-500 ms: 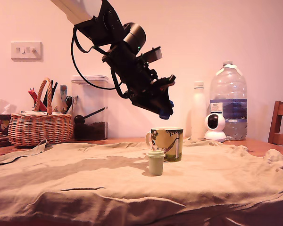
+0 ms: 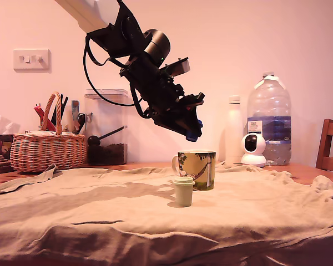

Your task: Pick up the coffee capsules on the table and drop them inside the coffee cup

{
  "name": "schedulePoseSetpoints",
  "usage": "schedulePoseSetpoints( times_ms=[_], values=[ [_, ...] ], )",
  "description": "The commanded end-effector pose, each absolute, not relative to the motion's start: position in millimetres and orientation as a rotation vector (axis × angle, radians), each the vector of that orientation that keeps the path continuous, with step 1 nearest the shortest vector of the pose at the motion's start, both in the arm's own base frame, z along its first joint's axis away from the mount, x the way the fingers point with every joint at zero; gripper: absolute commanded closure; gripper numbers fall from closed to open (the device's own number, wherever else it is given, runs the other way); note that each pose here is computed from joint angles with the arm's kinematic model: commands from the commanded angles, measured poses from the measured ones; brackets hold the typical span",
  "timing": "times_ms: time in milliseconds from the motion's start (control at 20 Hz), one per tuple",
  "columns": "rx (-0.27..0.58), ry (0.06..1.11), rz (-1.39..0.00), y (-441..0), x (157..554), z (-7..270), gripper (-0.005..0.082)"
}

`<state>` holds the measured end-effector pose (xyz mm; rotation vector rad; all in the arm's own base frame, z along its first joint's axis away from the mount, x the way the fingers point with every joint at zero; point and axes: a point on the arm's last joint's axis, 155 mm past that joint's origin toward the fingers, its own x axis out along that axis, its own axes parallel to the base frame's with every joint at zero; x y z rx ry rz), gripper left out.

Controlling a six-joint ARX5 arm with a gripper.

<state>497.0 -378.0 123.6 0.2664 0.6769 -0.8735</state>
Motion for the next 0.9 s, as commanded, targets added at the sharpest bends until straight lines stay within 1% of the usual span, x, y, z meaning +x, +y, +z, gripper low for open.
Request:
schedulePoseSetpoints(
  times_ms=[0,100,150,250,300,350,850],
  values=[
    [0.263,0.716,-0.871,-379.7,497.3,104.4,0.0607],
    [0.261,0.740,-0.849,-375.0,497.3,100.6,0.0596],
    [0.265,0.744,-0.841,-373.4,497.6,99.5,0.0551],
    [0.268,0.749,-0.835,-371.9,497.8,98.4,0.0382],
    [0.268,0.750,-0.835,-371.7,497.6,98.2,0.0317],
    [0.268,0.753,-0.835,-371.5,497.2,97.8,0.0288],
    [0.272,0.760,-0.835,-370.3,496.1,96.7,0.0293]
  ],
)
